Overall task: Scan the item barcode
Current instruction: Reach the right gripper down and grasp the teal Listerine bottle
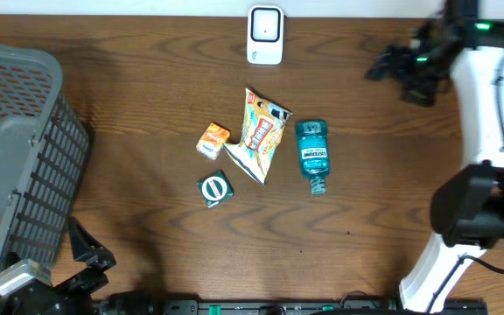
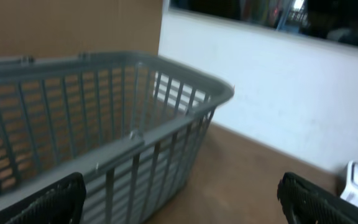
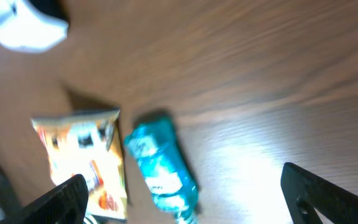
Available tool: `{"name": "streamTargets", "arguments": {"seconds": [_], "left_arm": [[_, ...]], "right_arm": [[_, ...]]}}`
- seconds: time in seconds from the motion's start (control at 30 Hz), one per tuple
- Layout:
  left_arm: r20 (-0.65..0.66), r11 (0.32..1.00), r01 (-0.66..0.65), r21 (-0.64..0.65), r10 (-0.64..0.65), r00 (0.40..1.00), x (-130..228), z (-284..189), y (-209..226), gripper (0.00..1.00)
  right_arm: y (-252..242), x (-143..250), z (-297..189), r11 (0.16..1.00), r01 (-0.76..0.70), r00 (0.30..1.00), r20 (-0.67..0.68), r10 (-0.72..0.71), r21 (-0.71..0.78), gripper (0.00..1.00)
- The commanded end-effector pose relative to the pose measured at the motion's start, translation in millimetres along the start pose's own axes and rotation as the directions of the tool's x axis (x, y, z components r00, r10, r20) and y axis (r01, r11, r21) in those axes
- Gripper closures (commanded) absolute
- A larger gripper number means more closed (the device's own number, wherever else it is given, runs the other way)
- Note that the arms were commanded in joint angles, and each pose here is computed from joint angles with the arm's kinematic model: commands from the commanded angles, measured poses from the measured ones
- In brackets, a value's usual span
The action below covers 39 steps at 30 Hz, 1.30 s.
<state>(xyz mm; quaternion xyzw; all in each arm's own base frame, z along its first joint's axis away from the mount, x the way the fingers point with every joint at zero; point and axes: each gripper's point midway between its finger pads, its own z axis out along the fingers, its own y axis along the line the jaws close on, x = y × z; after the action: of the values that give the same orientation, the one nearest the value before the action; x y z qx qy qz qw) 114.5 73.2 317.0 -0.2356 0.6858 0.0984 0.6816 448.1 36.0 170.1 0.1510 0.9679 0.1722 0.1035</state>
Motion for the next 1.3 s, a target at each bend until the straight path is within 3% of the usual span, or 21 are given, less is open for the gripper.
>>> {"name": "streamTargets", "arguments": {"seconds": [0.0, 0.17, 0.47, 0.93, 1.13, 1.27], "left_arm": [[-0.047, 1.000, -0.010, 0.001, 0.010, 0.999, 11.9, -0.5, 0.6, 0.02], [-0.098, 1.000, -0.028, -0.008, 0.027, 0.995, 24.5, -1.3, 3.6, 0.02], [-0.106, 0.999, -0.031, -0.010, 0.030, 0.994, 26.5, -1.4, 4.0, 0.02], [-0.106, 0.999, -0.031, -0.010, 0.030, 0.994, 26.6, -1.4, 4.0, 0.03], [-0.124, 0.999, -0.038, -0.013, 0.036, 0.992, 31.0, -2.0, 5.2, 0.02], [-0.163, 0.998, -0.053, -0.019, 0.049, 0.985, 40.7, -3.4, 7.7, 0.02]], "right_arm": [[10.2, 17.5, 25.9, 0.961, 0.156, 0.988, -0.022, -0.155, 0.230, 0.07], [26.0, 48.3, 55.6, 0.844, 0.253, 0.964, -0.054, -0.259, 0.473, 0.05], [41.5, 103.5, 118.2, 0.754, 0.382, 0.922, -0.167, -0.349, 0.534, 0.12], [12.9, 130.0, 159.8, 0.677, 0.443, 0.896, -0.261, -0.359, 0.588, 0.21], [-5.3, 134.1, 179.3, 0.624, 0.470, 0.882, -0.315, -0.350, 0.624, 0.34], [-19.3, 142.3, 192.7, 0.594, 0.500, 0.866, -0.374, -0.333, 0.630, 0.50]]}}
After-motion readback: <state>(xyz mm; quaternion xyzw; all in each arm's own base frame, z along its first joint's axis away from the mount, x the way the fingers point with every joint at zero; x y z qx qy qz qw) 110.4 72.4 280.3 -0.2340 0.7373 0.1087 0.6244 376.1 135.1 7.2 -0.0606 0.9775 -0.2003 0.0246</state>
